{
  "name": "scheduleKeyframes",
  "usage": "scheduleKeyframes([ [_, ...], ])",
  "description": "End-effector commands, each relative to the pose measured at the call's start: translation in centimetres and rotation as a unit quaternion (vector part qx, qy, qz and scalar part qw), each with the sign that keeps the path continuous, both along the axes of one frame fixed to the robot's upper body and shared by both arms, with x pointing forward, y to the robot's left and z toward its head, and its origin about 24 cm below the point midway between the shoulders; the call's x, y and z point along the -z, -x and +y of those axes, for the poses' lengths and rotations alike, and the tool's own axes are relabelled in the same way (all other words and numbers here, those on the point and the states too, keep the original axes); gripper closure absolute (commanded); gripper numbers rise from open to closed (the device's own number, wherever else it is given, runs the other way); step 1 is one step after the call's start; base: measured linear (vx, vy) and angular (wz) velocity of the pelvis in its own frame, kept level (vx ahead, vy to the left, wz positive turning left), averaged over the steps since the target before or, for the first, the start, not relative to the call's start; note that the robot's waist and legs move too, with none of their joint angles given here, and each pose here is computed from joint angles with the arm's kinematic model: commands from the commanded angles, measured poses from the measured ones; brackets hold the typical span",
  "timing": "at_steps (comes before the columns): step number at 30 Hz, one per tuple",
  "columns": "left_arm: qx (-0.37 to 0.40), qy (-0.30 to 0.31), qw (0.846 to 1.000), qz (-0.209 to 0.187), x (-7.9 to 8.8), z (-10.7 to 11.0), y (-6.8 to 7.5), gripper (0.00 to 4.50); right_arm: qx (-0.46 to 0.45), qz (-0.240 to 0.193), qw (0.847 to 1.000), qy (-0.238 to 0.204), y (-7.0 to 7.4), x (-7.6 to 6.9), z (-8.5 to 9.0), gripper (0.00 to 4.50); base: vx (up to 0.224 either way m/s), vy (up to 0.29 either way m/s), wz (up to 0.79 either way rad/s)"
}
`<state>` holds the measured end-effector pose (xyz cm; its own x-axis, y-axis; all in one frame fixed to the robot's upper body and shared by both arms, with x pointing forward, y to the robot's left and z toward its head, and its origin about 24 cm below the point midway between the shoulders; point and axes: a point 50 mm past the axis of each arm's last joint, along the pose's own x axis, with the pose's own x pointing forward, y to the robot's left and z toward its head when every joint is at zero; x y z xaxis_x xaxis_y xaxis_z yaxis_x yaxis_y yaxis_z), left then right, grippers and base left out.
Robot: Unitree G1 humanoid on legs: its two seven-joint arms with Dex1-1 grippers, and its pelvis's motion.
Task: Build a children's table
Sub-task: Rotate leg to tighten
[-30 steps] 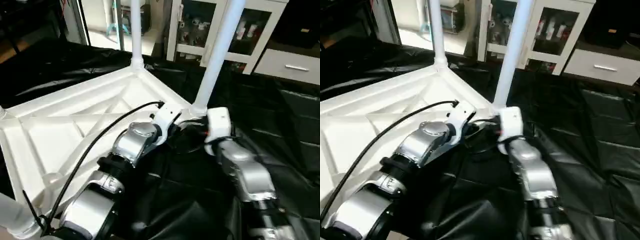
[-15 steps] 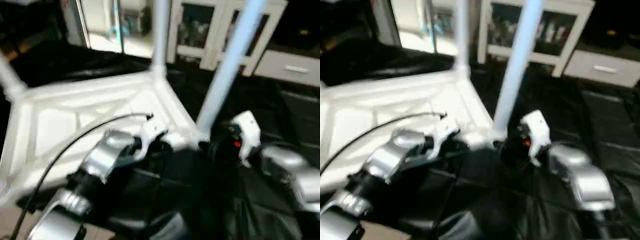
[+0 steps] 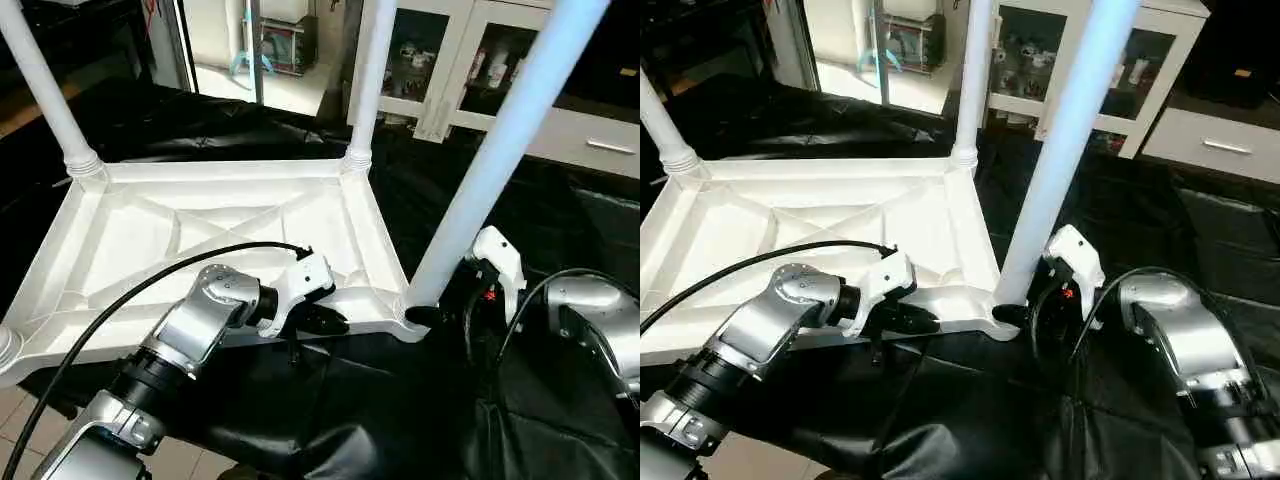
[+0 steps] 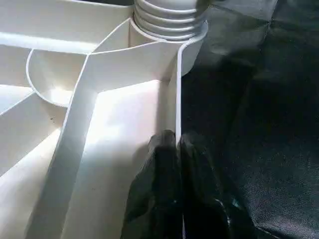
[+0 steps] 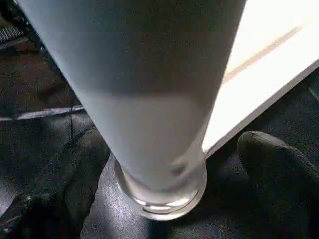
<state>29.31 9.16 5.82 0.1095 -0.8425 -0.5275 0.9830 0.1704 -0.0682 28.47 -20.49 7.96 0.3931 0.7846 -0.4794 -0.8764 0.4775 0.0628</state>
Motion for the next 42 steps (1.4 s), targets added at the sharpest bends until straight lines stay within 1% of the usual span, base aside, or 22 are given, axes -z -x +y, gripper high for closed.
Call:
scheduleKeyframes([
  [1,0.049,0.030,0.998,0.009,-0.6,-1.5,0.8,4.50,-0.029,-0.008,0.999,0.013,-0.2,-0.1,0.5,0.19,0.000,0.000,0.00],
  [2,0.049,0.030,0.998,0.009,-0.6,-1.5,0.8,4.50,-0.035,-0.007,0.999,0.016,-0.2,0.1,0.5,0.37,0.000,0.000,0.00],
  [6,0.047,0.026,0.999,0.010,-0.6,-1.4,0.8,4.50,-0.046,-0.004,0.999,0.020,-0.5,0.5,0.6,0.43,0.000,0.000,0.00],
  [7,0.046,0.026,0.999,0.010,-0.6,-1.4,0.8,4.50,-0.047,-0.004,0.999,0.019,-0.5,0.6,0.6,0.72,0.000,0.000,0.00],
  [8,0.046,0.026,0.999,0.010,-0.6,-1.4,0.7,4.50,-0.048,-0.005,0.999,0.018,-0.7,0.6,0.7,0.81,0.000,0.000,0.00],
  [10,0.046,0.026,0.999,0.010,-0.6,-1.4,0.7,4.50,-0.048,-0.005,0.999,0.016,-0.7,0.7,0.8,0.83,0.000,0.000,0.00],
  [12,0.046,0.026,0.999,0.011,-0.6,-1.4,0.7,4.50,-0.048,-0.005,0.999,0.012,-0.7,0.7,0.9,1.21,0.000,0.000,0.00],
  [13,0.046,0.025,0.999,0.011,-0.6,-1.4,0.7,4.50,-0.049,-0.005,0.999,0.010,-0.8,0.8,0.9,1.21,0.000,0.000,0.00],
  [18,0.047,0.023,0.999,0.013,-0.6,-1.3,0.7,4.50,-0.053,0.000,0.999,0.000,-0.7,1.0,1.1,1.67,0.000,0.000,0.00],
  [26,0.048,0.017,0.999,0.019,-0.5,-1.0,0.7,4.50,-0.054,0.005,0.998,-0.013,-0.8,1.1,1.3,1.78,0.000,0.000,0.00],
  [29,0.043,0.013,0.999,0.024,-0.4,-1.0,0.7,4.50,-0.039,0.003,0.999,-0.025,-0.9,1.1,1.3,1.78,0.000,0.000,0.00],
  [31,0.034,0.009,0.999,0.024,-0.3,-0.9,0.6,4.50,-0.012,0.002,0.999,-0.033,-1.0,1.1,1.2,1.78,0.000,0.000,0.00],
  [32,0.008,0.007,1.000,0.023,-0.2,-1.0,0.2,4.50,0.049,0.001,0.998,-0.032,-1.4,1.5,0.9,1.78,0.000,0.000,0.00],
  [33,0.008,0.007,1.000,0.023,-0.2,-1.0,0.2,4.50,0.049,0.001,0.998,-0.032,-1.4,1.5,0.9,1.78,0.000,0.000,0.00],
  [34,-0.037,0.006,0.999,0.014,0.0,-1.4,-0.6,4.50,0.114,-0.003,0.993,-0.032,-1.9,2.1,0.9,1.79,0.000,0.000,0.00],
  [36,-0.115,0.001,0.993,0.002,0.2,-1.9,-1.9,4.50,0.193,-0.004,0.981,-0.034,-2.4,2.6,1.4,1.80,0.000,0.000,0.00],
  [37,-0.140,-0.002,0.990,-0.001,0.3,-2.1,-2.3,4.50,0.216,-0.004,0.976,-0.033,-2.6,2.8,1.6,1.81,0.000,0.000,0.00],
  [38,-0.181,-0.004,0.983,-0.007,0.3,-2.6,-3.0,4.50,0.279,-0.002,0.960,-0.031,-2.9,3.1,2.2,1.81,0.000,0.000,0.00],
  [39,-0.190,-0.004,0.982,-0.008,0.3,-2.7,-3.2,4.50,0.293,-0.002,0.956,-0.030,-3.0,3.2,2.4,1.81,0.000,0.000,0.00],
  [40,-0.212,-0.002,0.977,-0.019,0.1,-3.0,-3.7,4.50,0.324,-0.007,0.946,-0.027,-3.2,3.4,2.8,1.81,0.000,0.000,0.00],
  [41,-0.228,0.002,0.973,-0.031,-0.1,-3.7,-4.1,4.50,0.375,-0.012,0.926,-0.036,-3.5,3.6,3.6,1.81,0.000,0.000,0.00],
  [42,-0.241,0.004,0.970,-0.047,-0.4,-4.3,-4.5,4.50,0.404,-0.015,0.914,-0.041,-3.7,3.7,4.4,1.81,0.000,0.000,0.00],
])
